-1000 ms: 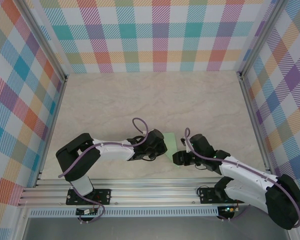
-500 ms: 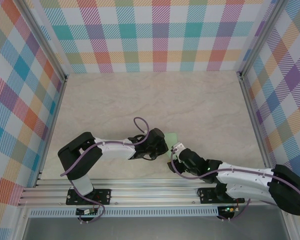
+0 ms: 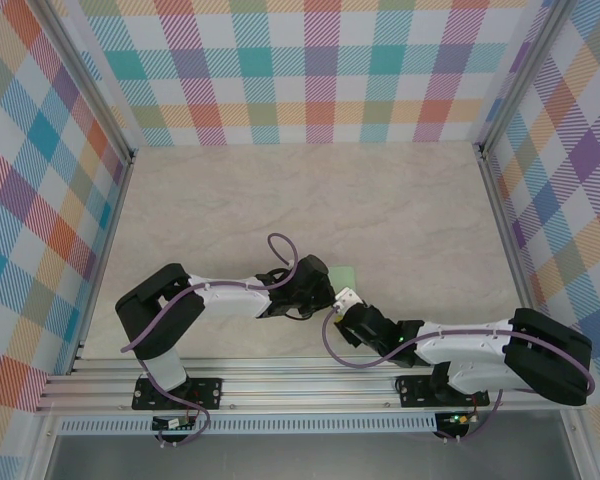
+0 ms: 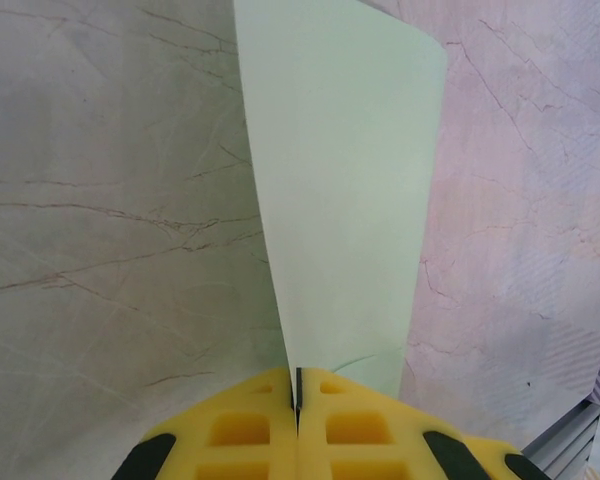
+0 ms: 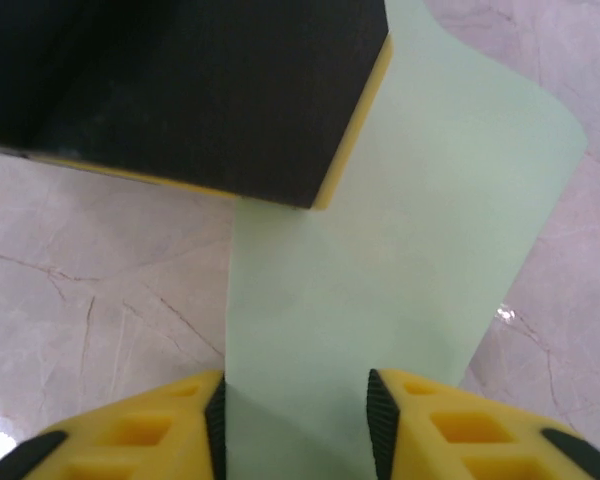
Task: Fold a paper plane with a square sheet of paper (pick it up from the middle)
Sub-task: Fold the wing for the fifth time at the center of the table.
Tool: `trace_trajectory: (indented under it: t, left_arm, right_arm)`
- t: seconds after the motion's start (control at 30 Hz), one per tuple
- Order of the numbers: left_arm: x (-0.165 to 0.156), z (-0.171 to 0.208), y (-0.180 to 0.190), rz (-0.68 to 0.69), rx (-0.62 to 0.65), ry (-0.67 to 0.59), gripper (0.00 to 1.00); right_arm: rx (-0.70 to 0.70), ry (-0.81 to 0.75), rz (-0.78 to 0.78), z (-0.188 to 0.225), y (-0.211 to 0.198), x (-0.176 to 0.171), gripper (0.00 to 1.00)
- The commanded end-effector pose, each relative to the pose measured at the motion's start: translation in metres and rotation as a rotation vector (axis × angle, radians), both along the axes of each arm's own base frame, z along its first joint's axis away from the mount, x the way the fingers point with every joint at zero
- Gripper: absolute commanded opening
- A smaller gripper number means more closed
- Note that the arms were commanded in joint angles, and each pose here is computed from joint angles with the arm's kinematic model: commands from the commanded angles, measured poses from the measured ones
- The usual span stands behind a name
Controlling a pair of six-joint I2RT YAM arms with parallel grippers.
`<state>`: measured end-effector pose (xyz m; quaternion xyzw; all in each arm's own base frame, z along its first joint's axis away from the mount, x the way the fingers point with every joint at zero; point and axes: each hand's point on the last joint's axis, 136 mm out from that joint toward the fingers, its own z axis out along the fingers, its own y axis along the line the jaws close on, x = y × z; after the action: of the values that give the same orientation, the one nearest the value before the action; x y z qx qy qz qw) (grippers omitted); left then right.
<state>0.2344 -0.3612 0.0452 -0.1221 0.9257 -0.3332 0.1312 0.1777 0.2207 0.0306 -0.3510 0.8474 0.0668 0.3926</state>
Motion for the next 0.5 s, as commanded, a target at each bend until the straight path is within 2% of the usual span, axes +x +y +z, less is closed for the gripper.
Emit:
trace_trajectory:
  t: [0.0, 0.4, 0.47]
  left_arm:
    - [0.0045, 0.0041, -0.0035, -0.006, -0.005, -0.002, 0.00]
    - [0.0053, 0.0051, -0.0053, -0.010, -0.009, 0.000, 0.00]
    - [0.0061, 0.0071, -0.0055, -0.008, -0.012, -0.003, 0.02]
  right_arm:
    - [0.057, -0.064, 0.015, 0.0216, 0.0156, 0.0074, 0.36]
    - [0.028, -0.048, 0.011, 0.0135, 0.0162, 0.0080, 0.12]
    - [0.024, -0.046, 0.008, 0.0126, 0.0164, 0.0083, 0.08]
